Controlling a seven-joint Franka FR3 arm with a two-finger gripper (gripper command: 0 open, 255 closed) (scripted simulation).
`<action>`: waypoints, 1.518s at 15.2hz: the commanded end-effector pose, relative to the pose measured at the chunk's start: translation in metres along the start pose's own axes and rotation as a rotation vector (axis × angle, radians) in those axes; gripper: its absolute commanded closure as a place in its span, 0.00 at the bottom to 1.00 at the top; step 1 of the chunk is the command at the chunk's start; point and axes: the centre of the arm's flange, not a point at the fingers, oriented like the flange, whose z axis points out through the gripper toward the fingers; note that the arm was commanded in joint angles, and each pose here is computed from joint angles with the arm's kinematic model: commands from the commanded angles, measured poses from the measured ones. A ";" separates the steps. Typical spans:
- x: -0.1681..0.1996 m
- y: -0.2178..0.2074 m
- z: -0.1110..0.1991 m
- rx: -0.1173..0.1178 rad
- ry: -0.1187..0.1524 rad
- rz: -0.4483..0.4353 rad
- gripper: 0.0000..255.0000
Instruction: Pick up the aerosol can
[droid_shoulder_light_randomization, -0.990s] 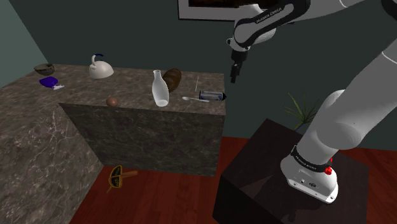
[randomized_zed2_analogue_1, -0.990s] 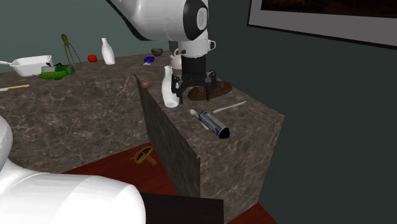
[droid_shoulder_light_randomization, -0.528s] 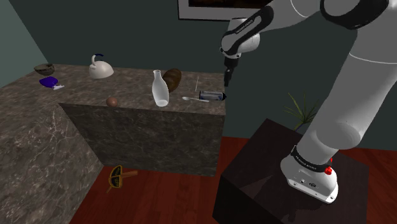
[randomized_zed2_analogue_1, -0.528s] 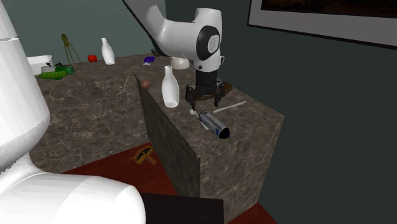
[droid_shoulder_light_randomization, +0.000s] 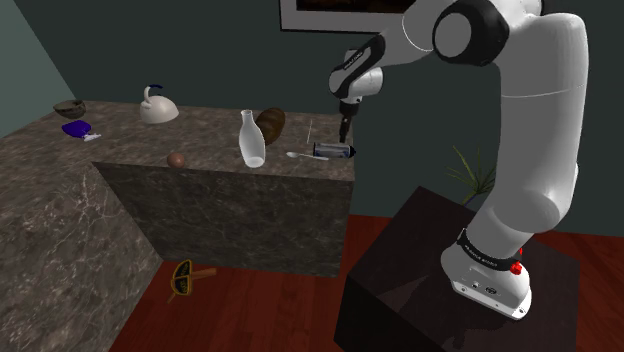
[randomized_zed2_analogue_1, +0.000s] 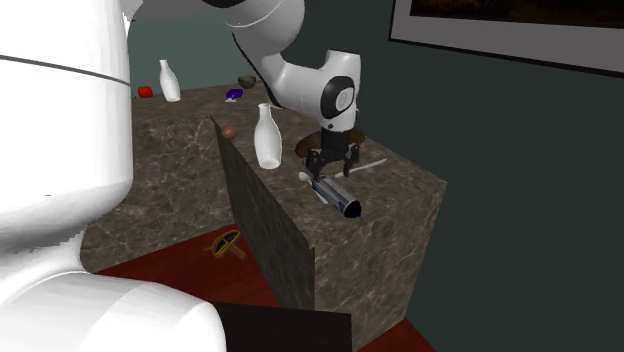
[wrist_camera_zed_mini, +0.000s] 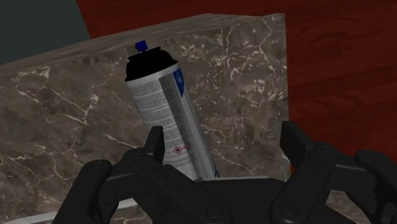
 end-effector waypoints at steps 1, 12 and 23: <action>0.012 0.015 0.021 0.008 0.006 -0.021 0.00; 0.046 0.052 0.096 0.027 0.019 -0.073 0.00; 0.045 0.052 0.109 0.027 0.020 -0.073 1.00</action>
